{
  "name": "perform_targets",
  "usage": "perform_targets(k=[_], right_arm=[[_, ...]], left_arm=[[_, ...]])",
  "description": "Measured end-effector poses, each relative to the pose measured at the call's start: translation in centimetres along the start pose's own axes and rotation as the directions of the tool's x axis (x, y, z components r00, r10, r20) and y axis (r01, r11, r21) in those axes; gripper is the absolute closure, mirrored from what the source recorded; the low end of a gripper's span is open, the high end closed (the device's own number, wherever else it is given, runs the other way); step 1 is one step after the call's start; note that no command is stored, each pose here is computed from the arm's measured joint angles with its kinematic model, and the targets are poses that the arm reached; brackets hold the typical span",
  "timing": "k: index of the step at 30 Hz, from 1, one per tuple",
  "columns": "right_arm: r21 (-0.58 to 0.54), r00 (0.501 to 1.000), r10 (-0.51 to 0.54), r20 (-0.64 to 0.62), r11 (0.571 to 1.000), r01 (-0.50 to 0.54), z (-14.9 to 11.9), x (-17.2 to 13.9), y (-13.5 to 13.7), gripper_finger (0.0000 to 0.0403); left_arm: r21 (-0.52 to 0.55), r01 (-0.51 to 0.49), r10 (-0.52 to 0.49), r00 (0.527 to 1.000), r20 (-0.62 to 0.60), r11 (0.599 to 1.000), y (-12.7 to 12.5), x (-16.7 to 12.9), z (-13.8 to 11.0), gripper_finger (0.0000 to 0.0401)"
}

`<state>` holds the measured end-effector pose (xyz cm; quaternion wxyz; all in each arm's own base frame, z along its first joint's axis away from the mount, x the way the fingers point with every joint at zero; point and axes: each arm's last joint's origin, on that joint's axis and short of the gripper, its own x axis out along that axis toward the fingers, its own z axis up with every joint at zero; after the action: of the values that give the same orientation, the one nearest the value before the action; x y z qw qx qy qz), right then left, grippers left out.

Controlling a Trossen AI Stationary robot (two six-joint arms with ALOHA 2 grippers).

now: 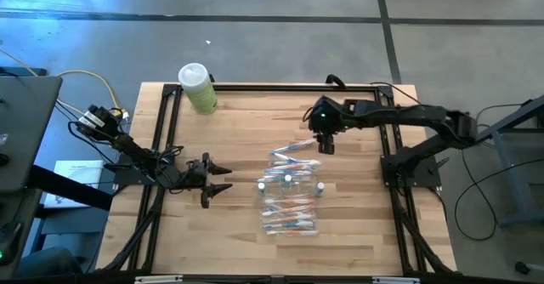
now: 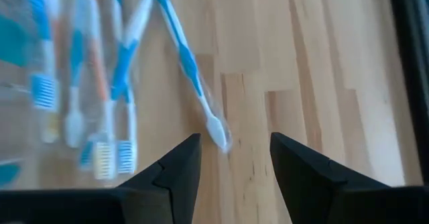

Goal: Pick & Place toothbrushing station
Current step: Put the blue toothbrush into the transparent organizer

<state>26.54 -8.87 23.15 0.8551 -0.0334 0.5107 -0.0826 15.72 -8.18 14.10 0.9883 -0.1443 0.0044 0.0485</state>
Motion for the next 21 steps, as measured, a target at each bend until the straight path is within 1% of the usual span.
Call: perform_targets(k=[4,7,9,15,21], right_arm=[[-0.006,0.998,0.011,-0.066,1.0,-0.012,-0.1,2.9,-0.2,0.0232],[-0.047,0.994,0.015,-0.11,0.999,-0.02,-0.2,4.8,-0.2,0.0232],[-0.063,0.992,0.0,-0.124,0.998,-0.008,-0.2,5.8,-0.2,0.0232],[-0.087,0.989,0.001,-0.148,0.996,-0.014,-0.4,8.2,-0.1,0.0232],[-0.078,0.985,0.001,-0.174,0.997,-0.015,-0.8,9.8,-0.4,0.0232]], left_arm=[[0.0,0.0,0.0,1.0,0.0,1.0,0.0,0.0,0.0,0.0164],[0.0,0.0,0.0,1.0,0.0,1.0,0.0,0.0,0.0,0.0164],[0.0,0.0,0.0,1.0,0.0,1.0,0.0,0.0,0.0,0.0164],[0.002,-0.001,0.001,1.0,-0.002,1.0,0.0,0.0,0.0,0.0164],[0.003,-0.001,0.001,1.0,-0.003,1.0,0.0,0.0,0.0,0.0164]])
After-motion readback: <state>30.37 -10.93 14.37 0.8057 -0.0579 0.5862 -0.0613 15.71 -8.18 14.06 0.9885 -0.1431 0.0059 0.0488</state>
